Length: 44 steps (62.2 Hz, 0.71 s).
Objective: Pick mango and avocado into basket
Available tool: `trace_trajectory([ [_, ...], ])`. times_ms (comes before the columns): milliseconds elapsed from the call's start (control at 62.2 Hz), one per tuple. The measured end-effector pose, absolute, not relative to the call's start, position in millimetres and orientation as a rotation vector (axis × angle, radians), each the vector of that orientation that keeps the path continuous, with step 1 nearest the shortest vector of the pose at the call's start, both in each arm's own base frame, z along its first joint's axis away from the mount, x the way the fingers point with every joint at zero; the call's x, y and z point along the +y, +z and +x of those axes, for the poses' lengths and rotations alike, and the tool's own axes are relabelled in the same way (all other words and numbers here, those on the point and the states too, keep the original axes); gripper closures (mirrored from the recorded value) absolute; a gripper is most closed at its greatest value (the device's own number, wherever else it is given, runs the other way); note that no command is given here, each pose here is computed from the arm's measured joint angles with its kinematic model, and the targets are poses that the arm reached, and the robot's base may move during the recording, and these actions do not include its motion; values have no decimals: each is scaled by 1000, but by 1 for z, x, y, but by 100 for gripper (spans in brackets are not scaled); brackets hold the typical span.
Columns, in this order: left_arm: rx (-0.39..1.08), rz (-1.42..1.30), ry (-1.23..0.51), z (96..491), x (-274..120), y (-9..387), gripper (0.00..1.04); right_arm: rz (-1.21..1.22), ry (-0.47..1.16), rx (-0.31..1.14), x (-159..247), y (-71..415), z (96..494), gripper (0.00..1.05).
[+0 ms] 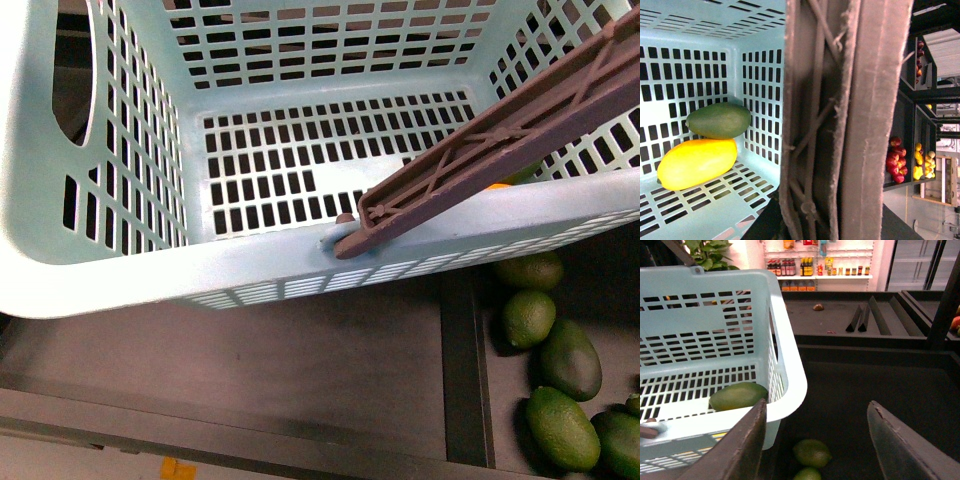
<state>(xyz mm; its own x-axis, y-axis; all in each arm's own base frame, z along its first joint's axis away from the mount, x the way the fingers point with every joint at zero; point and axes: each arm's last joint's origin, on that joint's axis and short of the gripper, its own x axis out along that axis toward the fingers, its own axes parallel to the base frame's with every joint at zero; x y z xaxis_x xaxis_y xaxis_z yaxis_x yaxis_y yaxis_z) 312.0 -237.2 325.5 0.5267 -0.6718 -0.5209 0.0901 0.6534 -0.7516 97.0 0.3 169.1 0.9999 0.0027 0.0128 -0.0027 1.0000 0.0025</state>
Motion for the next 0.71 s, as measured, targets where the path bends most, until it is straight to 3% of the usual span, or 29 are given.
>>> trace_trajectory([
  [177, 902, -738, -492, 312, -237, 326, 89, 3, 3, -13, 0, 169, 97, 8],
  [321, 666, -951, -153, 318, -245, 327, 89, 3, 3, -12, 0, 169, 97, 9],
  [466, 640, -1007, -86, 337, -242, 325, 89, 3, 3, -13, 0, 169, 97, 9],
  [707, 691, -1161, 135, 389, -209, 276, 89, 3, 3, -13, 0, 169, 97, 9],
])
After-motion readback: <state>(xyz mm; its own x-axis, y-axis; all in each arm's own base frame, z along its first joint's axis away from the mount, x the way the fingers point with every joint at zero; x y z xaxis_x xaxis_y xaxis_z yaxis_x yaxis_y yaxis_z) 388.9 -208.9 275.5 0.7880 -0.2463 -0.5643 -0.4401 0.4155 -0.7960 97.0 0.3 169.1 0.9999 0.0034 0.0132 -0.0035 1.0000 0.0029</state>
